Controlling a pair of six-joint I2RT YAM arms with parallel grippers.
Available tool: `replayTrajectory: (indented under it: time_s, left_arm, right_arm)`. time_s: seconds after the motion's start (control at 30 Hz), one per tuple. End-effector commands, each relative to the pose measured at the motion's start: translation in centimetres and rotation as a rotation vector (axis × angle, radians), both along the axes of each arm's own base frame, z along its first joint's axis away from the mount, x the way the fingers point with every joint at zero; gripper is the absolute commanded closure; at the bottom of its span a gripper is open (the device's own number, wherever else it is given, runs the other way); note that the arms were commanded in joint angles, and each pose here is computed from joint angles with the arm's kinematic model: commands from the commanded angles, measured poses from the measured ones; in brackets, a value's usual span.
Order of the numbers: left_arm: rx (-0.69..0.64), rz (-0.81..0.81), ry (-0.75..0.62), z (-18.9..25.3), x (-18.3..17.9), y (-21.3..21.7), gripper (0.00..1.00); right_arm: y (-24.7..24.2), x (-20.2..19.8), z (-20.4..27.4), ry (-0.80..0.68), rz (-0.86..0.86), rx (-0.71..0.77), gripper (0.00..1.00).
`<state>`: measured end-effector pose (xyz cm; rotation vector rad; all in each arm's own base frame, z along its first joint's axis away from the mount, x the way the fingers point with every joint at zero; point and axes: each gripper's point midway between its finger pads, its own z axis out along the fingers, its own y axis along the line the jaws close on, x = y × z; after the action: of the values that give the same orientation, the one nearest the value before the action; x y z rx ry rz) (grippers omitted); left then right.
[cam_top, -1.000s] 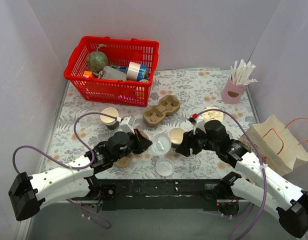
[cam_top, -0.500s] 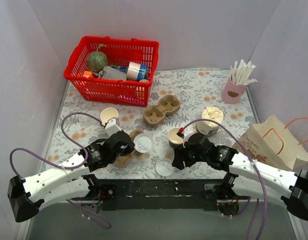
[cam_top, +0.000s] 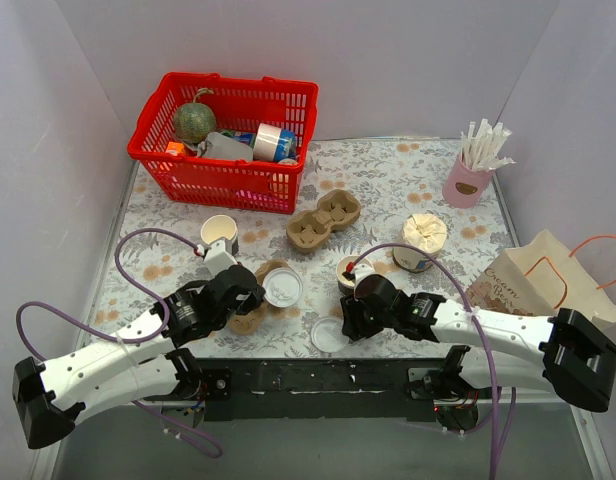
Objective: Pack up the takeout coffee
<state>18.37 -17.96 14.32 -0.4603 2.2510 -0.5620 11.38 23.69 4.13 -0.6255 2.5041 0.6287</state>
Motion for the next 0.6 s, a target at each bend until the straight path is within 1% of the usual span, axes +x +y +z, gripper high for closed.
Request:
replayTrajectory:
  time_s: [0.0, 0.13, 0.23, 0.27, 0.37, 0.5, 0.57]
  left_arm:
    - [0.005, 0.007, -0.016, -0.2, 0.1, 0.3, 1.00]
    - [0.004, 0.011, -0.014, -0.3, 0.0, 0.5, 1.00]
    - [-0.004, 0.015, -0.021, -0.2, -0.1, 0.7, 1.00]
    - [-0.003, 0.015, -0.022, -0.1, -0.1, 0.7, 1.00]
    - [-0.006, 0.017, -0.028, 0.1, -0.1, 0.9, 1.00]
    - [-0.004, 0.026, -0.037, 0.4, 0.0, 1.1, 1.00]
    - [-0.006, 0.025, -0.042, 0.7, 0.0, 1.1, 1.00]
  right_arm:
    - [1.1, 0.2, -0.3, 0.002, 0.007, 0.015, 0.51]
    - [1.1, 0.1, -0.6, 0.016, 0.012, -0.012, 0.61]
    - [1.1, 0.1, -0.8, 0.020, 0.006, -0.023, 0.70]
    - [1.0, 0.2, -0.8, 0.019, 0.000, -0.027, 0.75]
    - [0.8, 0.3, -0.8, 0.020, -0.011, -0.041, 0.82]
    - [1.2, 0.4, -0.4, 0.017, -0.006, -0.023, 0.86]
    - [2.0, 0.2, -0.2, 0.025, 0.012, 0.002, 0.86]
